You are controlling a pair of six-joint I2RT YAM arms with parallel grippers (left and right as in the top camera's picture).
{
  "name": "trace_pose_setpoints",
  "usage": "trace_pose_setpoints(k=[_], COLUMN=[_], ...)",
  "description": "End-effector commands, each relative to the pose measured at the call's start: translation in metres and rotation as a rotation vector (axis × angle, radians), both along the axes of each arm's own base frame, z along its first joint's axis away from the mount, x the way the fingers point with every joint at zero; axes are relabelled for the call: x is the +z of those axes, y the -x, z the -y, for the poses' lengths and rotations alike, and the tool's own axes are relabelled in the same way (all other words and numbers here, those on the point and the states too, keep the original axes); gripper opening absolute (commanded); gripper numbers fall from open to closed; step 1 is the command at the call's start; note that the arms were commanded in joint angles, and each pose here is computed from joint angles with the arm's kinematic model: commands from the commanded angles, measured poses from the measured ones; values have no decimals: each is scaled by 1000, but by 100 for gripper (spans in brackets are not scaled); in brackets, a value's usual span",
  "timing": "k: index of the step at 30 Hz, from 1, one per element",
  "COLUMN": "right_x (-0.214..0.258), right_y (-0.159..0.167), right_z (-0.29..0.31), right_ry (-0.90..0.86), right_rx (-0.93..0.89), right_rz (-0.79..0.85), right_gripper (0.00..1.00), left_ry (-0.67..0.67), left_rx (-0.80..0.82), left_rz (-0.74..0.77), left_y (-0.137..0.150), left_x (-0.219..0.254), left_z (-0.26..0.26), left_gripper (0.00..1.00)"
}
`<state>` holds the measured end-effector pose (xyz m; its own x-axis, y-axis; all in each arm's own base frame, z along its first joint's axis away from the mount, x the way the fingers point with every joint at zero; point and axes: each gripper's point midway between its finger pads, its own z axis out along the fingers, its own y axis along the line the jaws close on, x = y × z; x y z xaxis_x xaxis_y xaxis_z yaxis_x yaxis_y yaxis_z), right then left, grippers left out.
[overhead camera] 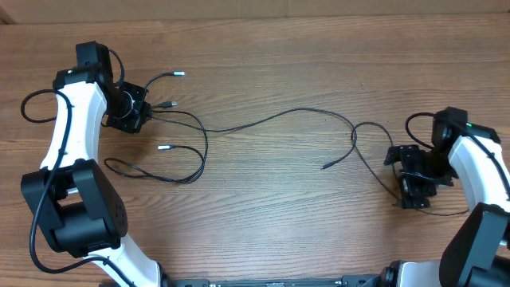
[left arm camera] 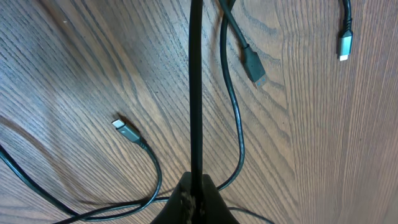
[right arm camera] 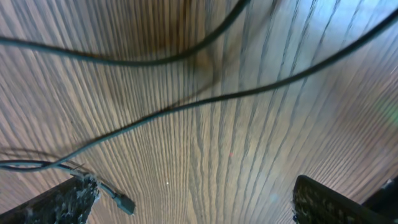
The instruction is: Untangle cables
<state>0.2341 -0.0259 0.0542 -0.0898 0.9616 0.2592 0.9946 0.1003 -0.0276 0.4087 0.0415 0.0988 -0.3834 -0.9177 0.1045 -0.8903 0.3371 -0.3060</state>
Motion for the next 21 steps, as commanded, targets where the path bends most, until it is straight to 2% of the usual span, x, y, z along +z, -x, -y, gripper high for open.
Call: trace_pose_setpoints(k=[1,7,14,16,21], right_x=[-2,-9,-28,-33,-37], right_y=[1,5,3,3,3], right_z=[-7,-7,-2,3,13], right_ry=[22,78,111,140,200], right_rx=[-40,-140,-142,-141,-139], right_rz=[-25,-69,-30,-19,-12], right_gripper=[100,100,99,93,92], left_ry=[-14,-13,-32,-40,-40], left_rx=[-26,-29,-40,-43,-52], left_rz=[6,2,-1,1,4], left_y=[0,1,1,0,-1], left_x=[1,0,0,0,0], left_z=[1,3,5,6,10], left_gripper=[4,4,4,4,5])
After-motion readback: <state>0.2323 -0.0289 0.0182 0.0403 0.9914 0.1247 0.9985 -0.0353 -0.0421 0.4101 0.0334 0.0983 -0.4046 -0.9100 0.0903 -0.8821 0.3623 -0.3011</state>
